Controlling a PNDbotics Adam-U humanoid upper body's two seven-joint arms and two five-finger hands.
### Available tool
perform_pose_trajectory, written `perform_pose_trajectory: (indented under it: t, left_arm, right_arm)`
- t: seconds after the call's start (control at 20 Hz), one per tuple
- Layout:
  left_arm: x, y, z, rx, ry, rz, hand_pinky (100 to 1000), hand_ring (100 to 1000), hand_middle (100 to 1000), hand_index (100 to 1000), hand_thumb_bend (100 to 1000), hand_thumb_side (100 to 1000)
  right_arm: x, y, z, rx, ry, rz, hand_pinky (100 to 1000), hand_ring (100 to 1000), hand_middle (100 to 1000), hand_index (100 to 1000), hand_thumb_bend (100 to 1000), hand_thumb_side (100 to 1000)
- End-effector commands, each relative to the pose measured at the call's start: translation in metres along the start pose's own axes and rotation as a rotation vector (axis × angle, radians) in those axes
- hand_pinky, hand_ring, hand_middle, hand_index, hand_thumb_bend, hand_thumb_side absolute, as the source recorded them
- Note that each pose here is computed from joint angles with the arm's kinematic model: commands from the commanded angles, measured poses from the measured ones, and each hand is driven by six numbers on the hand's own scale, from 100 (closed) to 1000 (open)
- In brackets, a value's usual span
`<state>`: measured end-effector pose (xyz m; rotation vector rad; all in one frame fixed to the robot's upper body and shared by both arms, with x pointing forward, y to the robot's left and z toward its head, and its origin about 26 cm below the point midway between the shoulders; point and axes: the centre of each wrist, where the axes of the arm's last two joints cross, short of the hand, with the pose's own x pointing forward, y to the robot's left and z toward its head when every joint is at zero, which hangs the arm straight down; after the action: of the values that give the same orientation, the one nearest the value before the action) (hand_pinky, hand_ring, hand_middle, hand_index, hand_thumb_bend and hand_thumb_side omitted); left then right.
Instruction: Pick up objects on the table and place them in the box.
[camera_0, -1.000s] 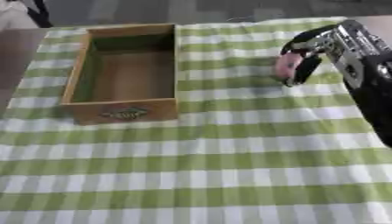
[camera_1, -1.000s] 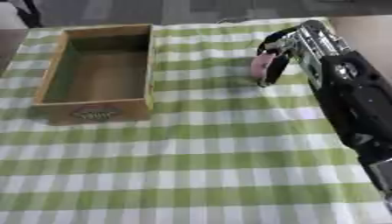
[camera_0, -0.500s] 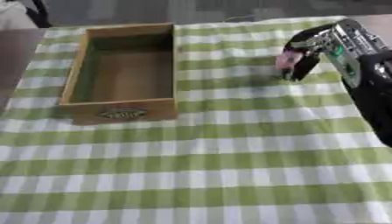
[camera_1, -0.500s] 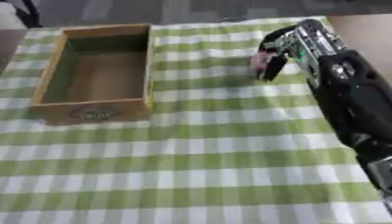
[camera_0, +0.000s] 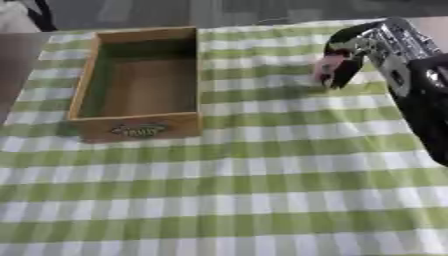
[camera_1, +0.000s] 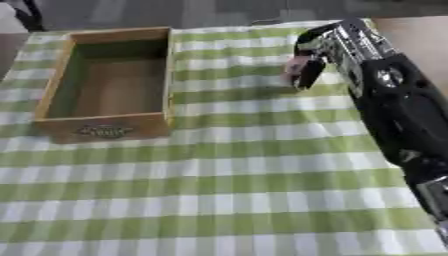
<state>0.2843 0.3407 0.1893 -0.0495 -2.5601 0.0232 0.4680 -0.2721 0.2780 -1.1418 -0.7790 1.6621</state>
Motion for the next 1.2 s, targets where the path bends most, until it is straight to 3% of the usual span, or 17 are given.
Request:
perform_pose_trajectory:
  t: [0.05, 0.6, 1.2]
  left_arm:
    - [0.007, 0.000, -0.007, -0.016, -0.028, -0.004, 647, 522, 610, 914, 100, 985]
    - [0.007, 0.000, -0.007, -0.016, -0.024, -0.001, 647, 523, 610, 913, 100, 983]
    - [0.006, -0.002, -0.007, -0.018, -0.020, 0.011, 646, 524, 610, 912, 100, 978]
  right_arm:
    - [-0.004, -0.021, 0.014, -0.097, 0.028, 0.018, 584, 655, 464, 561, 100, 370]
    - [0.011, -0.050, 0.034, -0.281, 0.014, 0.036, 555, 619, 443, 540, 100, 387]
    - [0.075, -0.094, 0.055, -0.491, -0.117, 0.108, 563, 620, 462, 567, 100, 407]
